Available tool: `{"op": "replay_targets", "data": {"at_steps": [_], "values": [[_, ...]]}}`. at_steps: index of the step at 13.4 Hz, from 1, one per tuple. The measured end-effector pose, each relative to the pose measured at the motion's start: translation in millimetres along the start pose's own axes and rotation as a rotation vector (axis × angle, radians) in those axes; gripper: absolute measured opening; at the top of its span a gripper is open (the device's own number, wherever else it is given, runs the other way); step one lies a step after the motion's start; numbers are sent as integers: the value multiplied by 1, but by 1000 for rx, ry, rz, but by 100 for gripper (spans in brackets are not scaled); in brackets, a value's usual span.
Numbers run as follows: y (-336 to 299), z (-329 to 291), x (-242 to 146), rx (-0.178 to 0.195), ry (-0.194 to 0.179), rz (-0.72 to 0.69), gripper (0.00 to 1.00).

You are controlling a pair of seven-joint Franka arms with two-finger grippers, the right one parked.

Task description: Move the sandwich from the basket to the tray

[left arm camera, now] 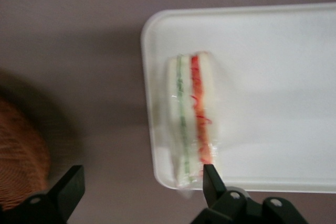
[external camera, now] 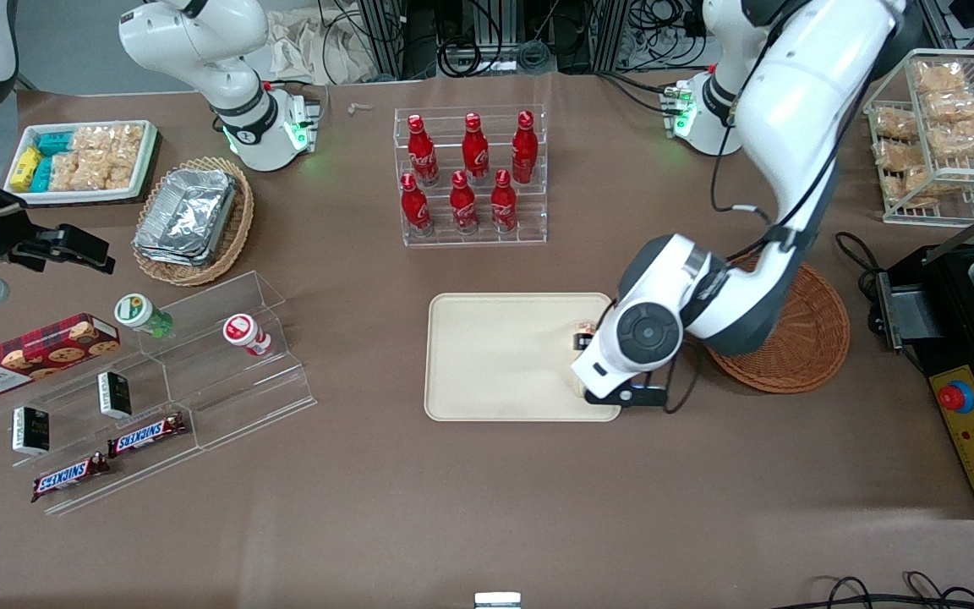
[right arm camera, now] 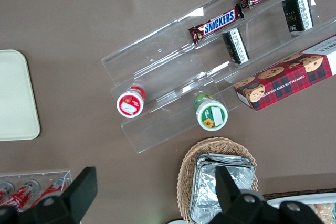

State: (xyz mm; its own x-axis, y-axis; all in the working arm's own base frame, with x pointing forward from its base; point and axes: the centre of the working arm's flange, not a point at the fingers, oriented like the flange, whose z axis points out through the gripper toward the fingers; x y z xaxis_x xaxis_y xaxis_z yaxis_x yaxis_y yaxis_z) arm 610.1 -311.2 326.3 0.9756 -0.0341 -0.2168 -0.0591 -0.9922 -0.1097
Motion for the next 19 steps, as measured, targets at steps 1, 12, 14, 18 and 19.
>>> {"op": "replay_targets", "data": {"at_steps": [1,12,14,18,19], "values": [[-16,-21,-4,32,20,-14,100],[-242,-166,-38,98,80,84,100],[-258,-176,-45,103,92,58,100],[-281,-176,-45,73,85,19,100],[-286,-176,-45,69,85,10,100]]}}
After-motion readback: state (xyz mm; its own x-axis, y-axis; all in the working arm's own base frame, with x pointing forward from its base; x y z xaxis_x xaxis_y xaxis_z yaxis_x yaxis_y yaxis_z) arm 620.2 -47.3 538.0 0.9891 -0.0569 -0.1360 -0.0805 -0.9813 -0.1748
